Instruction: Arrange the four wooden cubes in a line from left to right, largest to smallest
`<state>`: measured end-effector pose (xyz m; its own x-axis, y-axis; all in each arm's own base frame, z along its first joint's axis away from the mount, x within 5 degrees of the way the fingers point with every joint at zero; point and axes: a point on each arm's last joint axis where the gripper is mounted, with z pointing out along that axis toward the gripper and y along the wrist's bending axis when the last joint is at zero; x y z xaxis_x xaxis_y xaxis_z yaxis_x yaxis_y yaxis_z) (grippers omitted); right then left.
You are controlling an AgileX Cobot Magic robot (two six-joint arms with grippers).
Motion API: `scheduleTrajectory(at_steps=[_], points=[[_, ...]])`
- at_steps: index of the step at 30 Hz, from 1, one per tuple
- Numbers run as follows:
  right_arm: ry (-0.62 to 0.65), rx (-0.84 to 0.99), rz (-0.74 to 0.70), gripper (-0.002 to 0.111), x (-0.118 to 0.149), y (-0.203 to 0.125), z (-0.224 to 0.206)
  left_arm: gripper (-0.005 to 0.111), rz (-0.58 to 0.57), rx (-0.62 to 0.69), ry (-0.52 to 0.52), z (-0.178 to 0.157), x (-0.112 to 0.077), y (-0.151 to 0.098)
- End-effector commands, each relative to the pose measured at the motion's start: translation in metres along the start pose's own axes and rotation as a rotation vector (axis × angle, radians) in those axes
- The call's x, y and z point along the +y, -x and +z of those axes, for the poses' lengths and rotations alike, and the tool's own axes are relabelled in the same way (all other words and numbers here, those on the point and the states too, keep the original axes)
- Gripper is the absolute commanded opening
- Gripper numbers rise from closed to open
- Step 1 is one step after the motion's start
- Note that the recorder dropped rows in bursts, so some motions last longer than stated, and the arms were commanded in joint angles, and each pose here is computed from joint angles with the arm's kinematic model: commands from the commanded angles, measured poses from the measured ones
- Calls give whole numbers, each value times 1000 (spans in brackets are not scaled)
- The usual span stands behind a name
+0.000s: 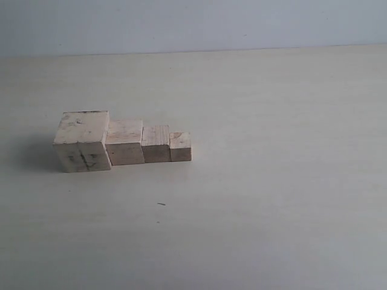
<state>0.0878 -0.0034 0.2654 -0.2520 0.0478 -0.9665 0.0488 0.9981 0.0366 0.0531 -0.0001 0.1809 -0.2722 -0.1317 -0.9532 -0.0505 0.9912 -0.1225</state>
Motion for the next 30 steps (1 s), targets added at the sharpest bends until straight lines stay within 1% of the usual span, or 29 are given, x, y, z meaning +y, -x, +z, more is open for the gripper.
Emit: scheduleTrajectory(at_steps=[1, 7, 11, 13, 15, 19, 23, 30], points=[[-7, -52, -7, 0, -2, -23, -4, 0, 2, -8, -4, 0, 0, 0], [-2, -101, 17, 0, -3, -58, -7, 0, 2, -8, -4, 0, 0, 0], [-1, -117, 17, 0, -3, -74, -8, 0, 2, -8, -4, 0, 0, 0], [-1, -126, 17, 0, -3, -76, -11, 0, 2, -8, -4, 0, 0, 0], [-4, -51, 17, 0, -4, -85, -12, 0, 2, -8, -4, 0, 0, 0], [-2, 1, 30, 0, -3, -89, -12, 0, 2, -8, -5, 0, 0, 0], [9, 6, 61, 0, -2, -90, -12, 0, 2, -8, -5, 0, 0, 0], [9, 6, 61, 0, -2, -90, -12, 0, 2, -8, -5, 0, 0, 0]])
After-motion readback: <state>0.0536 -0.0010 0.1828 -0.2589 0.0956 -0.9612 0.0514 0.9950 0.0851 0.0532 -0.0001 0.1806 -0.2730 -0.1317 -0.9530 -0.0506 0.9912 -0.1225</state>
